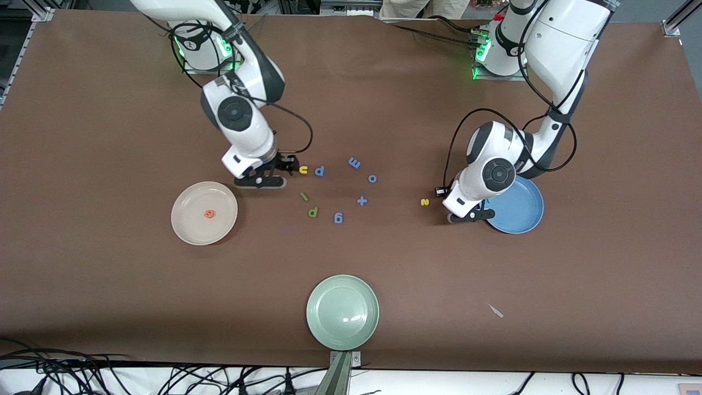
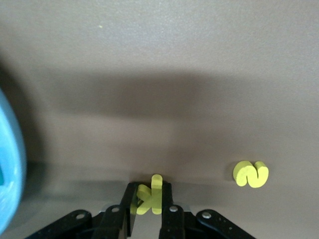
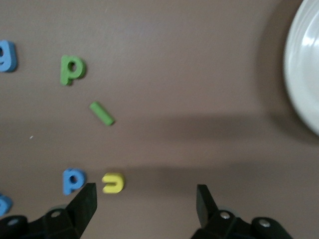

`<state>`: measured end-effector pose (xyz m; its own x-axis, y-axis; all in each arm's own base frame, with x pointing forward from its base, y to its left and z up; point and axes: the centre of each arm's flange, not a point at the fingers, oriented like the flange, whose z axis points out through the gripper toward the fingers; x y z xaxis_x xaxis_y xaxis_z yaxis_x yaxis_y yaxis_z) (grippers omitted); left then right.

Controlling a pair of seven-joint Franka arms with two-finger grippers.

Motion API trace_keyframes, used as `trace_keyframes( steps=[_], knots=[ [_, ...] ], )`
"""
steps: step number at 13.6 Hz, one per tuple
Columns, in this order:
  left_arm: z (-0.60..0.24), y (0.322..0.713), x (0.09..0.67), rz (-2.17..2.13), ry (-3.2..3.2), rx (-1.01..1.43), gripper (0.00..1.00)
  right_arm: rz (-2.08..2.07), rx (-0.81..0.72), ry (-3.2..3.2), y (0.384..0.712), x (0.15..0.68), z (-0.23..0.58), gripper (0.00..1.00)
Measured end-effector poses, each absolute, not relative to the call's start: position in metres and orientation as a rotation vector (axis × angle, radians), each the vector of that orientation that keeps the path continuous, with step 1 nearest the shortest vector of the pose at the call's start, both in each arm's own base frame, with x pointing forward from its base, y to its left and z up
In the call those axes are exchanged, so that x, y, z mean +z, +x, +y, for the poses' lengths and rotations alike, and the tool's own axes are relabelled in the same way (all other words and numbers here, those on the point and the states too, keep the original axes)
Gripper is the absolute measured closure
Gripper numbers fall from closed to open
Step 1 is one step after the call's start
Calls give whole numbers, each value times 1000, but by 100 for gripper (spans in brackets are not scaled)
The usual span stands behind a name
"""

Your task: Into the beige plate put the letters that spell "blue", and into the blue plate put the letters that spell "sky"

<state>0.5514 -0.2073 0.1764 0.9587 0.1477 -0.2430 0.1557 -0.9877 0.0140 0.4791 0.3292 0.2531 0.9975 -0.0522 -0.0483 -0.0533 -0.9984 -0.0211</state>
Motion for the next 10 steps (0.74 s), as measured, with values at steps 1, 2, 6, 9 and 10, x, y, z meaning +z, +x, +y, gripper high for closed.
trace_keyframes(
  steps=[1, 2, 6, 9, 10],
  knots=[
    [-204, 555, 186, 239, 3084, -413, 76, 113, 76, -3108, 468, 247, 337, 11],
    [-201, 560, 200, 225, 3102, -449, 76, 141, 71, -3098, 457, 239, 341, 11],
    [-175, 586, 256, 105, 3258, -512, 76, 152, 53, -3074, 408, 212, 364, 11],
    [-141, 592, 251, 16, 3265, -562, 76, 136, 36, -3075, 406, 204, 365, 11],
    [-130, 593, 247, 1, 3256, -578, 71, 121, 20, -3084, 409, 200, 361, 11]
  ],
)
